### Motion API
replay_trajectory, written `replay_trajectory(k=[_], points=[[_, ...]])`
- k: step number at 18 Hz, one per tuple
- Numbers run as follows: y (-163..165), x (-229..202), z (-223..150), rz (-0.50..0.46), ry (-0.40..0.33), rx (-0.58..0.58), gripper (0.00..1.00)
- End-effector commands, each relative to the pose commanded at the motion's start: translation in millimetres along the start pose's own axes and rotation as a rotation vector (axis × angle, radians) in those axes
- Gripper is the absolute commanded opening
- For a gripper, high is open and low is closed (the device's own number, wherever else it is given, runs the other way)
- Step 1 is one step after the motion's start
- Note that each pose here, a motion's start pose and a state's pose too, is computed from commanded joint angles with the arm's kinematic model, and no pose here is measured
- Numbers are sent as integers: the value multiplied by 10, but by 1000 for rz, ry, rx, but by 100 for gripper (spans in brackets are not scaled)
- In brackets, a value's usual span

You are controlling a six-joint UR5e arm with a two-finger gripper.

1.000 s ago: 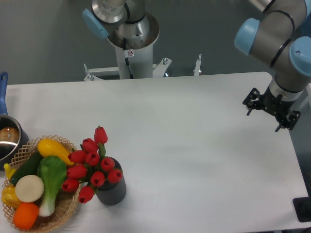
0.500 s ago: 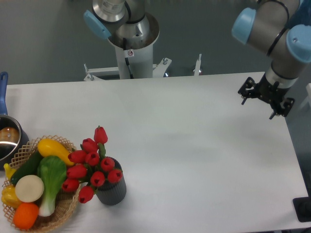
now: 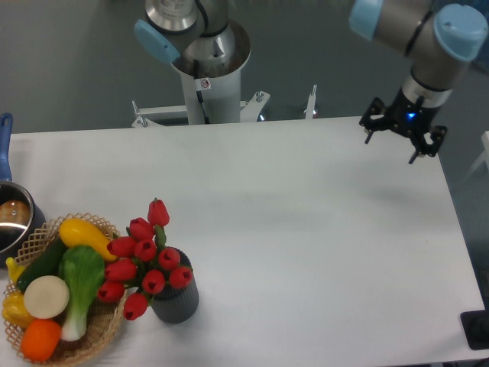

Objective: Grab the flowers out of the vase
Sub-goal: 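Move the open gripper across the table toward the red tulips in the vase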

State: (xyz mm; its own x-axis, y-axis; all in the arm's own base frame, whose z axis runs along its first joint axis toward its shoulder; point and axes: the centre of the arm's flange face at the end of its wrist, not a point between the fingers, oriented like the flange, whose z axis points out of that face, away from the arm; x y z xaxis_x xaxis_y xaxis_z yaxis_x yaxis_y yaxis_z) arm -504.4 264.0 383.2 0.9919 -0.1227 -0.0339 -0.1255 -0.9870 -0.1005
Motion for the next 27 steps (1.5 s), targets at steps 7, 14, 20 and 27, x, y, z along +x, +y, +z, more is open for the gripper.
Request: replay_trajectory(k=[7,14,20,27], points=[[-269,519,146,9,45,255,100],[-718,963,242,53,97,351,100],[-1426,1246,264,123,46,386,100],[-1873,1281,237,167,139,639,100]])
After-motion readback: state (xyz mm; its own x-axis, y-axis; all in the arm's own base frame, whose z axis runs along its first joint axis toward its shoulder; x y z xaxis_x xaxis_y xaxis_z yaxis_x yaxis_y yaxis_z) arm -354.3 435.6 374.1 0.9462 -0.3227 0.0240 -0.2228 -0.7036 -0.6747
